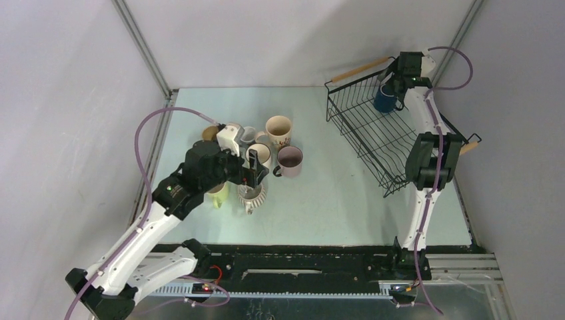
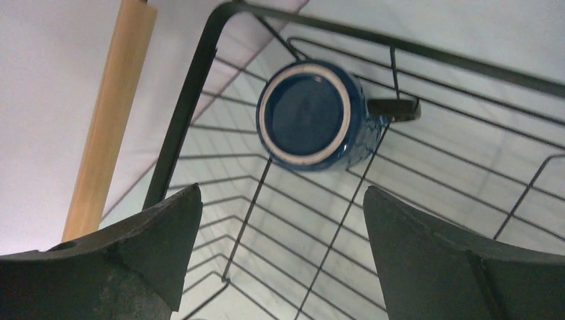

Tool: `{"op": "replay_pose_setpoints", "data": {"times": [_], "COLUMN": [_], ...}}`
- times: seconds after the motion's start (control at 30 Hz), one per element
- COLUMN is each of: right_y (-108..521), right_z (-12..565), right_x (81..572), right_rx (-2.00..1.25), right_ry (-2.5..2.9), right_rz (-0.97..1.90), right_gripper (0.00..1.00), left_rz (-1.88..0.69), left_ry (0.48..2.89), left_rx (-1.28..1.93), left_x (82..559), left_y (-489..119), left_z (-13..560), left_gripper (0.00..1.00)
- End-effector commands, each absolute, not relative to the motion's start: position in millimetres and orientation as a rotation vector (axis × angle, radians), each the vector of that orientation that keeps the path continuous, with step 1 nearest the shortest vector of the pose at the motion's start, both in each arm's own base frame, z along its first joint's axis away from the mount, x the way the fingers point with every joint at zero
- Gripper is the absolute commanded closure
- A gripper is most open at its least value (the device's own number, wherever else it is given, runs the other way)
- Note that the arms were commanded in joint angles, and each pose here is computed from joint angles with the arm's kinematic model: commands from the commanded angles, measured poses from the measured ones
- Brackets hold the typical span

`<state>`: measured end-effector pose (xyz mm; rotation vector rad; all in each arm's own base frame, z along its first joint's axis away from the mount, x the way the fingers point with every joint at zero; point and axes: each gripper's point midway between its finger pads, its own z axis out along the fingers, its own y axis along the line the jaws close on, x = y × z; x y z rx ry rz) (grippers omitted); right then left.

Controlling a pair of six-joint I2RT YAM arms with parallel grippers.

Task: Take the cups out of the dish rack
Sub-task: Adjust the cup in the dish rack.

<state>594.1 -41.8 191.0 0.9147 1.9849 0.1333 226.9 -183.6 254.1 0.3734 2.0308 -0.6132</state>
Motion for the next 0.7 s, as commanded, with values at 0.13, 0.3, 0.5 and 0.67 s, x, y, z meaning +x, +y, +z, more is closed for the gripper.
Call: {"op": "replay_pose_setpoints", "data": {"times": [0.13,0.3,0.5,0.67], "right_y": [-70.6,-73.4,-78.6,-81.0], "right_z": [202.3,191.1,189.1,183.4], "right_x": [628.2,636.7,645.6,650.5], "right_rx": [0.947,0.95,0.955,0.947], "right_ry": [1.879,1.87,1.841,1.847], "right_rz": [0.113,0.109,0.091,0.072], "right_gripper": [0.03,0.06,0.14,0.22], "left_rz": [-0.624,-0.631,-0.627,-0.632], "left_ry": [2.022,2.034,2.045,2.051], "left_rx": [0.403,0.409,0.41,0.416], "left_x": [231.9,232.6,232.6,232.9], "left_y": [-189.9,-192.3,-192.2,-193.9], "left_z": [253.0,250.4,246.0,245.1], "left_gripper": [0.0,0.0,0.0,0.0]}}
